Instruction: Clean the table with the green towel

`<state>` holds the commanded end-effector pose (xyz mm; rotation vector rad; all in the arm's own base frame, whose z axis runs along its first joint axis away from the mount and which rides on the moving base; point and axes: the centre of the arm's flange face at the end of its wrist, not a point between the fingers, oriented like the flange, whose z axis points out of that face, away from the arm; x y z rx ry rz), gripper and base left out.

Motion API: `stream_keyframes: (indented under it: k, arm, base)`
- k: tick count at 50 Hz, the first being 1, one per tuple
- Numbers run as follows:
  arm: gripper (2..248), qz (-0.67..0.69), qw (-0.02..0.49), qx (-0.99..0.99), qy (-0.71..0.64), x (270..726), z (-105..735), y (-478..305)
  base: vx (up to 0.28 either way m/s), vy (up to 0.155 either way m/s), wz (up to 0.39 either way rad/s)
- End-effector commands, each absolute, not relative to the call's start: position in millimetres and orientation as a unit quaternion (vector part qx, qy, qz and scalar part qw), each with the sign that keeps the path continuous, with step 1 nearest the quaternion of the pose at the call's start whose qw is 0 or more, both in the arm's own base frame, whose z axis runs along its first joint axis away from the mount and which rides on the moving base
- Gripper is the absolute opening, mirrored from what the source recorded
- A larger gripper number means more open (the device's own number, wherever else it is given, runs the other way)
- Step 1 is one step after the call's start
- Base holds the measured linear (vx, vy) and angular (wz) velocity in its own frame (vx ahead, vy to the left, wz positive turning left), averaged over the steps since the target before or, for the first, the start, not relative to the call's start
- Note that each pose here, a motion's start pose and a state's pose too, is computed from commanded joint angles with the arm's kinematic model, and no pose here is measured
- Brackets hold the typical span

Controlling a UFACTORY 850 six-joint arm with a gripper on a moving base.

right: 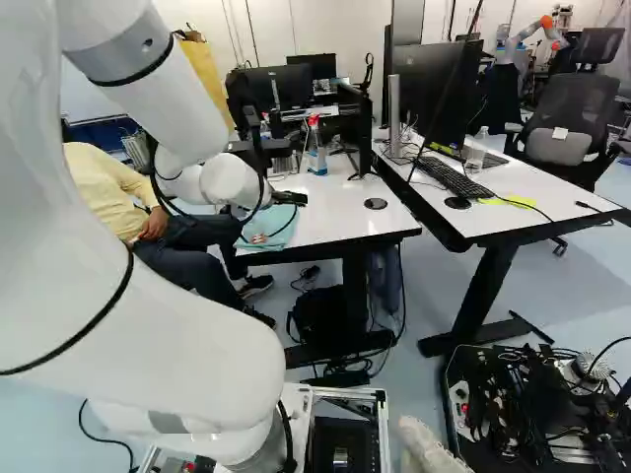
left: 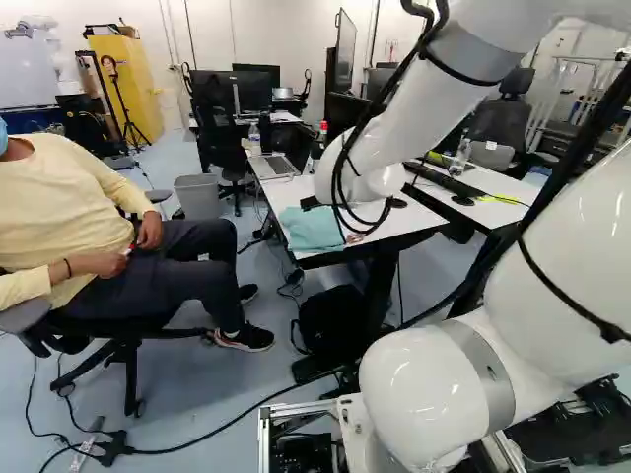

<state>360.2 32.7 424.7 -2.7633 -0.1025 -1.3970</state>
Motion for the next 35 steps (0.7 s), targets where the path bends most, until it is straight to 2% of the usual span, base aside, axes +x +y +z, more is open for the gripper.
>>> stream_keyframes:
  k: [35]
  arm:
    - [247,-0.529,0.010,-0.848,-0.013,310.2,387.7,11.3]
  base:
    - [0.000,0.000,0.000]
